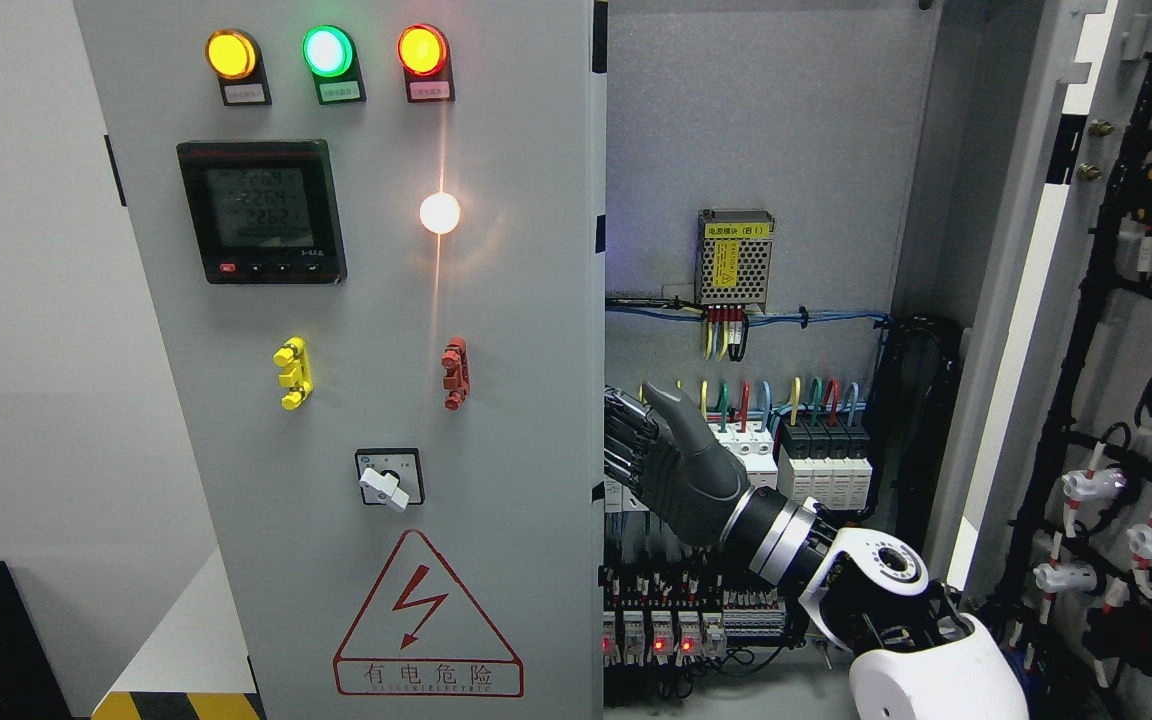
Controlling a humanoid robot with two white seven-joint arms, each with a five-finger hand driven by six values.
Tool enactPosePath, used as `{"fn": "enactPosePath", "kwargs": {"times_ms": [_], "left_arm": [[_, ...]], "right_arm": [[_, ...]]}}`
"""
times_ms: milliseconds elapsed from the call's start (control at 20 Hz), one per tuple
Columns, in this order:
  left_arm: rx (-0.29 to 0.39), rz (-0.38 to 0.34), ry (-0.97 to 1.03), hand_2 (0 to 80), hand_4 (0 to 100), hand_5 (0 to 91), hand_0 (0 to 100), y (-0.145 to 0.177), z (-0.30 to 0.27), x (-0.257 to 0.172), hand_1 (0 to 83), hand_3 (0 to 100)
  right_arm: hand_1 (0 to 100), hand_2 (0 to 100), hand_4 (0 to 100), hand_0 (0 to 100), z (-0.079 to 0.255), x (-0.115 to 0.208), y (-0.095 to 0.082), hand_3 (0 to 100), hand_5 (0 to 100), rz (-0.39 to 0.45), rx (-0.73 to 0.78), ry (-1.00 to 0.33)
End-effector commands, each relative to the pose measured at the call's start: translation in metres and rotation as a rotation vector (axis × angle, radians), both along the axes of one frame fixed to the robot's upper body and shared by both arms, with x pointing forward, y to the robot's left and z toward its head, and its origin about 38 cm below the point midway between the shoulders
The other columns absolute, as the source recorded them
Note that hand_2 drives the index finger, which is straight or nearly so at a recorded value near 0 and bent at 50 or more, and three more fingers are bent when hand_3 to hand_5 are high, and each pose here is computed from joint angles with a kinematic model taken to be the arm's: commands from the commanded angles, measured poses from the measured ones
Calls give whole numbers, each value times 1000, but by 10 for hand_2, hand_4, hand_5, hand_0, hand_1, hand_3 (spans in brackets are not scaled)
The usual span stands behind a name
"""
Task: Open door with both hands
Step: 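Swing the lamp door open with the right hand, pushing it outward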
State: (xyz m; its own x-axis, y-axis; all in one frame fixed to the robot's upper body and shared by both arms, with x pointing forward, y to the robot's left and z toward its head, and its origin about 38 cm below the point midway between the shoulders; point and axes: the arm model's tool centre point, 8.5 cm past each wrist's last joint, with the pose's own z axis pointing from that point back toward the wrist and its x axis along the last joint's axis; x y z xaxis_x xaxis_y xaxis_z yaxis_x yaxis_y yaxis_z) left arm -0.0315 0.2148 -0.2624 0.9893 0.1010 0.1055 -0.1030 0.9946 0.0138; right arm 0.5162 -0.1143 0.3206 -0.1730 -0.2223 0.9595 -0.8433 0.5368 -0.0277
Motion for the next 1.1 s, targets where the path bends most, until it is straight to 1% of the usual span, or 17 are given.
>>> {"fn": "enactPosePath", "kwargs": {"times_ms": [0,651,1052], "left_arm": [[0,-31,-19,0,0,0,0,0,0,7,0,0],[0,-31,-19,0,0,0,0,0,0,7,0,0],[0,-31,-19,0,0,0,0,0,0,7,0,0]], "right_arm": [[0,0,0,191,-2,-1,2,0,0,26,-12,2],[0,0,0,191,-3,-1,1,0,0,26,-12,1],[0,0,0,191,-18,-17,6,0,0,49,-13,-2]]}}
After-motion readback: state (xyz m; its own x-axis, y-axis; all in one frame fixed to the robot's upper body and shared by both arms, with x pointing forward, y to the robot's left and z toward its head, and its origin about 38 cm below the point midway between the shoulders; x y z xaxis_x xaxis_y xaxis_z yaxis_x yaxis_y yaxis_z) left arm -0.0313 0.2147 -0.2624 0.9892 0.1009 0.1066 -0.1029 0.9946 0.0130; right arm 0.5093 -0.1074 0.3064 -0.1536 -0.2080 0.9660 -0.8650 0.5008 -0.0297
